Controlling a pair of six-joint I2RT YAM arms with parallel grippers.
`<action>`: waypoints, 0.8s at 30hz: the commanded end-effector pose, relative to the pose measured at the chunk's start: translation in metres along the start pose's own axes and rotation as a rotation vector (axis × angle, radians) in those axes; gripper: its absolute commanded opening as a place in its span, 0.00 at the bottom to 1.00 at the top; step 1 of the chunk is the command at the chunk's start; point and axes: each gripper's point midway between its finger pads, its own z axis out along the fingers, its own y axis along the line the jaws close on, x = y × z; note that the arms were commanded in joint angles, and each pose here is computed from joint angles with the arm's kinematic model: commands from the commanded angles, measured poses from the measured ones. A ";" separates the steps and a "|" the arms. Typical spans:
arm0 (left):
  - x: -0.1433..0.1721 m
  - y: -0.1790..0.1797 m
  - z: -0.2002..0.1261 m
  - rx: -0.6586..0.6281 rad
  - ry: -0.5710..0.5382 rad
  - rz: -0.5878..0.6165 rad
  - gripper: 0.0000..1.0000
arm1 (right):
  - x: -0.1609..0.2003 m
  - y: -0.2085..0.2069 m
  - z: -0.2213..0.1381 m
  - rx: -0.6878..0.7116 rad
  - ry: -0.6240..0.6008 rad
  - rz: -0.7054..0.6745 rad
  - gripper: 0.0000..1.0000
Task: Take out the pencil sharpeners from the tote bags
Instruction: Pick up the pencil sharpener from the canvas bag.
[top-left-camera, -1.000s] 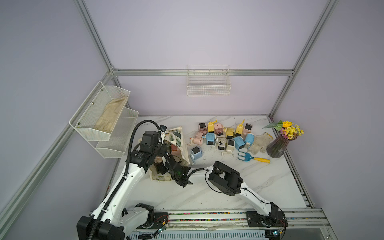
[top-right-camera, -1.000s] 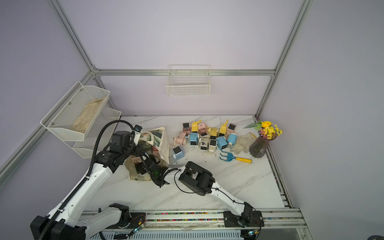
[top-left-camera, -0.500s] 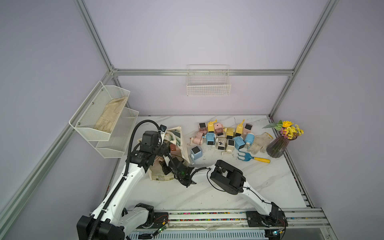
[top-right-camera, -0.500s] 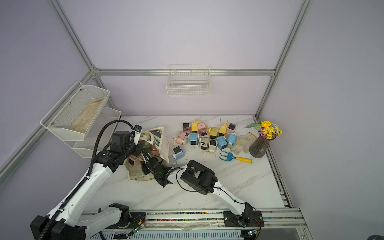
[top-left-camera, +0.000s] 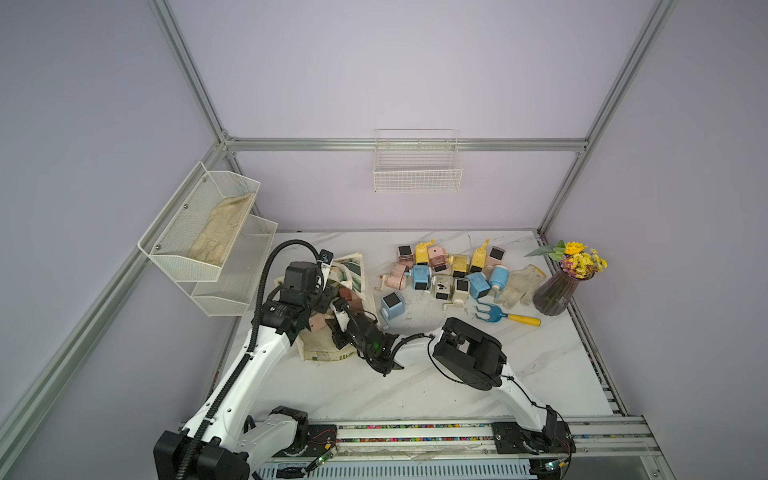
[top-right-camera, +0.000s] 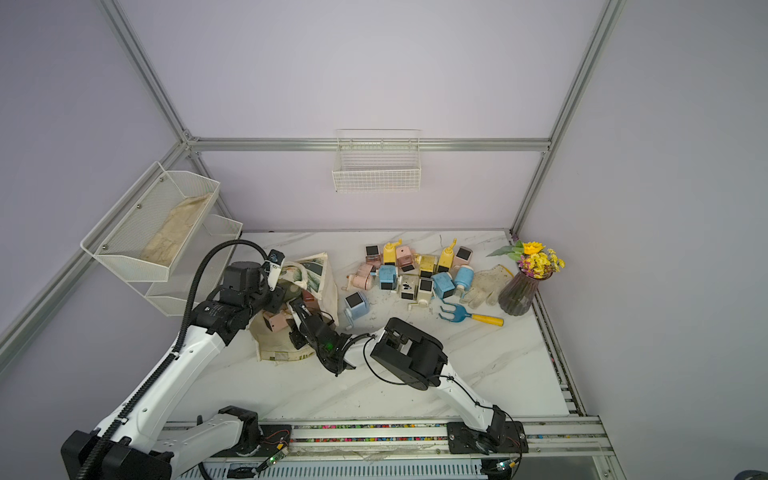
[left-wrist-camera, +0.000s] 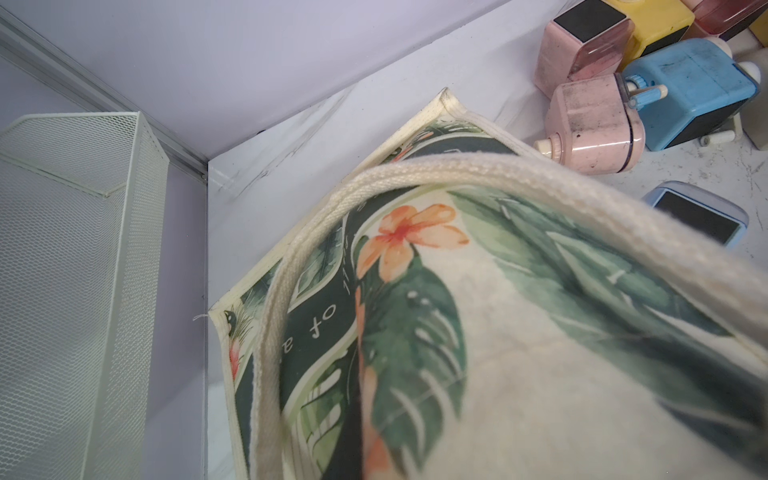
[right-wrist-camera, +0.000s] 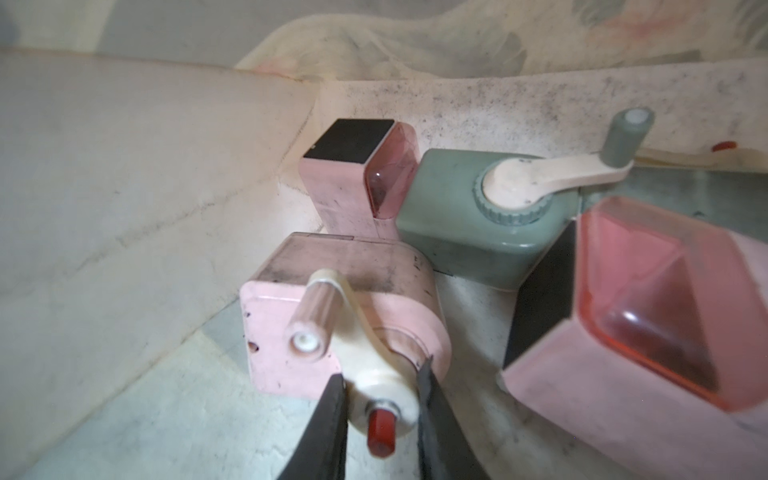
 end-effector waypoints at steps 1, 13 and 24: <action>-0.035 0.011 -0.016 -0.022 -0.105 -0.054 0.00 | -0.048 0.006 -0.017 -0.024 -0.108 0.001 0.12; -0.035 0.012 -0.016 -0.028 -0.102 -0.054 0.00 | -0.083 0.006 -0.085 -0.074 -0.149 -0.063 0.00; -0.033 0.012 -0.015 -0.027 -0.097 -0.052 0.00 | -0.105 0.009 -0.128 -0.127 -0.162 -0.068 0.00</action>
